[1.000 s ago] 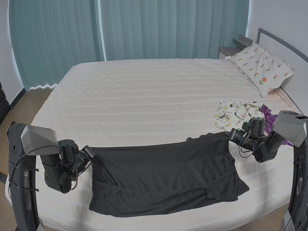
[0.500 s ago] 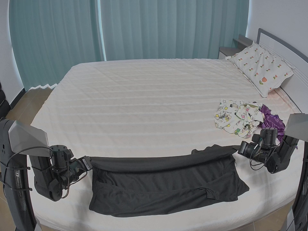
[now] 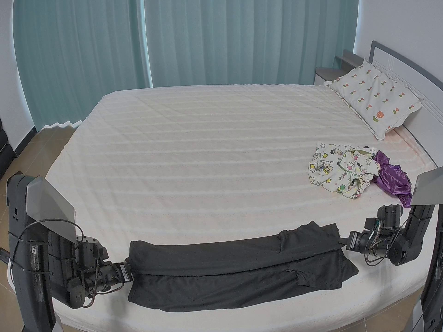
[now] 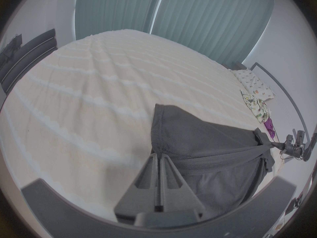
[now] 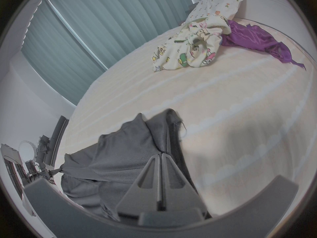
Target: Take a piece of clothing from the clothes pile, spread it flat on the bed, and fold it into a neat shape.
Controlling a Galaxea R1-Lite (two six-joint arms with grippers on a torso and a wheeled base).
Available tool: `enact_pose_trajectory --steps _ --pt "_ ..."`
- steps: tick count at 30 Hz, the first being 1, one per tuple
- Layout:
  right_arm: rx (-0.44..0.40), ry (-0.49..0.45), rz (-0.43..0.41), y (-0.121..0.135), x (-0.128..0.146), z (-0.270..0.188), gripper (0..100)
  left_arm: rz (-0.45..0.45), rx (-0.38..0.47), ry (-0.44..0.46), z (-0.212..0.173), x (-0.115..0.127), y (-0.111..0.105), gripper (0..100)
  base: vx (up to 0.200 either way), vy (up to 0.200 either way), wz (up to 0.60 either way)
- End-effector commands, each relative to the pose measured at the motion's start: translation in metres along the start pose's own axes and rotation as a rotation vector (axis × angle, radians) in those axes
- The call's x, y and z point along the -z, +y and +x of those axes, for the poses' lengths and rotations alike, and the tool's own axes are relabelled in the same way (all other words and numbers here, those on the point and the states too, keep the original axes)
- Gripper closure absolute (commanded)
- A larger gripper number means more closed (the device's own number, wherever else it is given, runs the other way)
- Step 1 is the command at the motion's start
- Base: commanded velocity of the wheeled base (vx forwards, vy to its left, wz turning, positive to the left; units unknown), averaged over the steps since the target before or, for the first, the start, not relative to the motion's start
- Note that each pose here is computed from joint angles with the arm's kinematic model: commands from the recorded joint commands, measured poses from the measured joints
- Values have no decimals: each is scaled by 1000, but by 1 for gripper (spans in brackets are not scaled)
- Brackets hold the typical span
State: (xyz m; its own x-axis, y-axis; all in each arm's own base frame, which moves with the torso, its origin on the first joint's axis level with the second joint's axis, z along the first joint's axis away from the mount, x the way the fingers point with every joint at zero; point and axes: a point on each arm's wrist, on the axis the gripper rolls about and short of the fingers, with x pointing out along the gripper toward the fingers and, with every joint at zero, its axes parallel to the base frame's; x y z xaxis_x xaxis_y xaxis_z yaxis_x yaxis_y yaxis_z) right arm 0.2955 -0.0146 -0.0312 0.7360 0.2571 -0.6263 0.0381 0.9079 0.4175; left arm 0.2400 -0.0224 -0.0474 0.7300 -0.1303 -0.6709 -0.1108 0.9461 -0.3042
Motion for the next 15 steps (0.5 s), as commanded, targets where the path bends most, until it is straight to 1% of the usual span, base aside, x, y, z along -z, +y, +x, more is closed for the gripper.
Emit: enact_pose_trajectory --steps 1,2,3,4,6,8,11,15 --pt "41 58 16 -12 15 7 100 2 -24 108 -1 24 5 100 0 0 0" --pt "44 63 18 -13 17 7 100 -2 -11 137 -5 28 5 100 0 0 0" --pt "42 62 17 -13 17 7 0 -7 7 145 -6 28 5 100 0 0 0" --pt "41 60 16 -12 16 7 0 -12 12 147 -6 28 5 0 0 0 0" --pt "36 46 19 -10 13 4 0 -51 22 141 -7 26 4 0 0 0 0" --pt "21 1 15 -6 4 -2 0 -118 41 100 -11 17 1 0 0 0 0" --pt "11 -40 31 -2 -5 -10 0 -192 79 48 -18 5 -4 0 0 0 0" --pt "-10 -84 68 7 -15 -18 0 -243 130 -14 -28 -9 -10 0 0 0 0"
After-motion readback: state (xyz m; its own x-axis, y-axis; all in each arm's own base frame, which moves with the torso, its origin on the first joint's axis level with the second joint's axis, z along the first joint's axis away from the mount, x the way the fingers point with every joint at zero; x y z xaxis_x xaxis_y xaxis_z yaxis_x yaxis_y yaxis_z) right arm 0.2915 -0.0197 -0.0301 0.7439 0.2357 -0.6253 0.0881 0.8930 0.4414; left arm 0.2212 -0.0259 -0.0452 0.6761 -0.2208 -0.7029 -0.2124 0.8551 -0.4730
